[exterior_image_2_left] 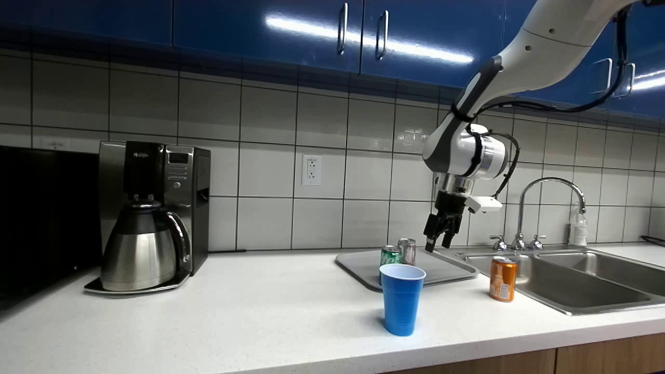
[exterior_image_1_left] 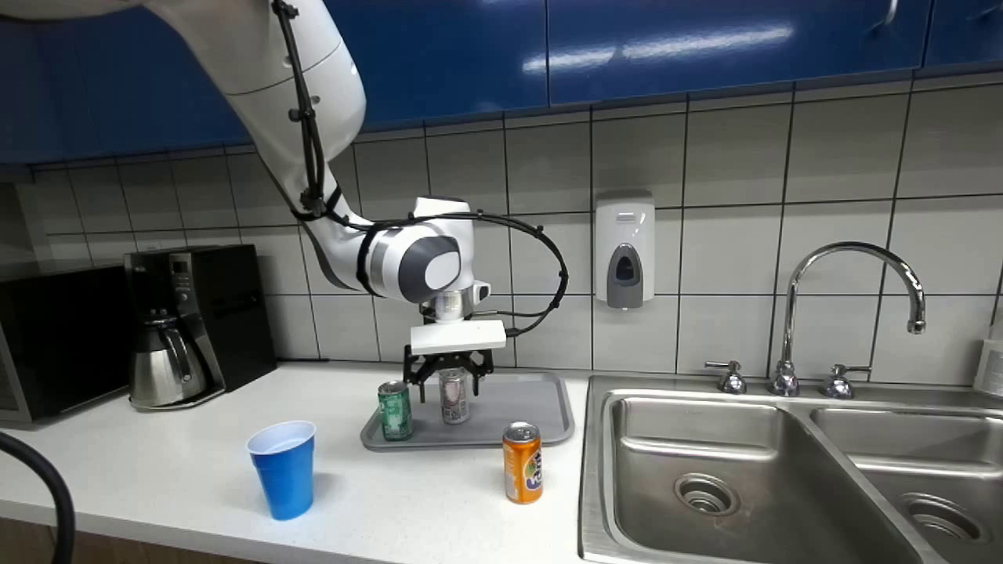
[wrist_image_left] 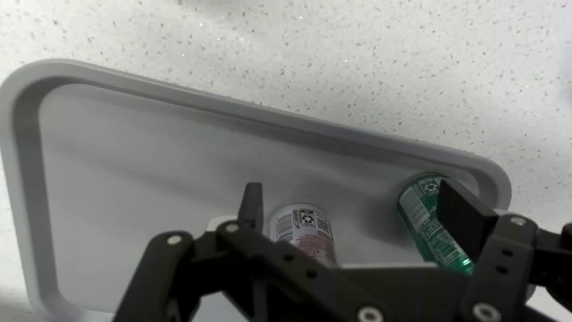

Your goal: Move all the cans from the tray to the counter top

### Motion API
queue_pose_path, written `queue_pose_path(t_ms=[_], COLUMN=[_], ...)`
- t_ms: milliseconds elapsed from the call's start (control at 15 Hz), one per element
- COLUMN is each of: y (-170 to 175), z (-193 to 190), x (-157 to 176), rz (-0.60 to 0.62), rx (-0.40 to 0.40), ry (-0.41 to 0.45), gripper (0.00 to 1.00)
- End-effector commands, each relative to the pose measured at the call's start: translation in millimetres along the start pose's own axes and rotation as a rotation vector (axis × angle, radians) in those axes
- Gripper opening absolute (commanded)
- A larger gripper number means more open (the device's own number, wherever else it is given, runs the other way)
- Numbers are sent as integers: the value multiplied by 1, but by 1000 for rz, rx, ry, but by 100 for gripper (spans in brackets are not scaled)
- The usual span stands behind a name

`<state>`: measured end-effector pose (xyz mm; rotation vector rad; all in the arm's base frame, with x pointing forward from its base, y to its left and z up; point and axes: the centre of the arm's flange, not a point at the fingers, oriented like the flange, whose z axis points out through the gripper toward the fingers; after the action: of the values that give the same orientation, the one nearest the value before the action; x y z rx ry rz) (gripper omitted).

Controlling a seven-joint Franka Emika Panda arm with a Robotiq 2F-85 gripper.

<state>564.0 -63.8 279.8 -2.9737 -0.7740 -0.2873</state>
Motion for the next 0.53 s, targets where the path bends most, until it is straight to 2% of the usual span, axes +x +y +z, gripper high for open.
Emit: queue_pose_path(t_ms=[0,467], y=[2,5], z=[8,26], x=[20,49], rz=[-23,-18], rx=[8,-16], ry=[-16,-26], gripper=[100,100])
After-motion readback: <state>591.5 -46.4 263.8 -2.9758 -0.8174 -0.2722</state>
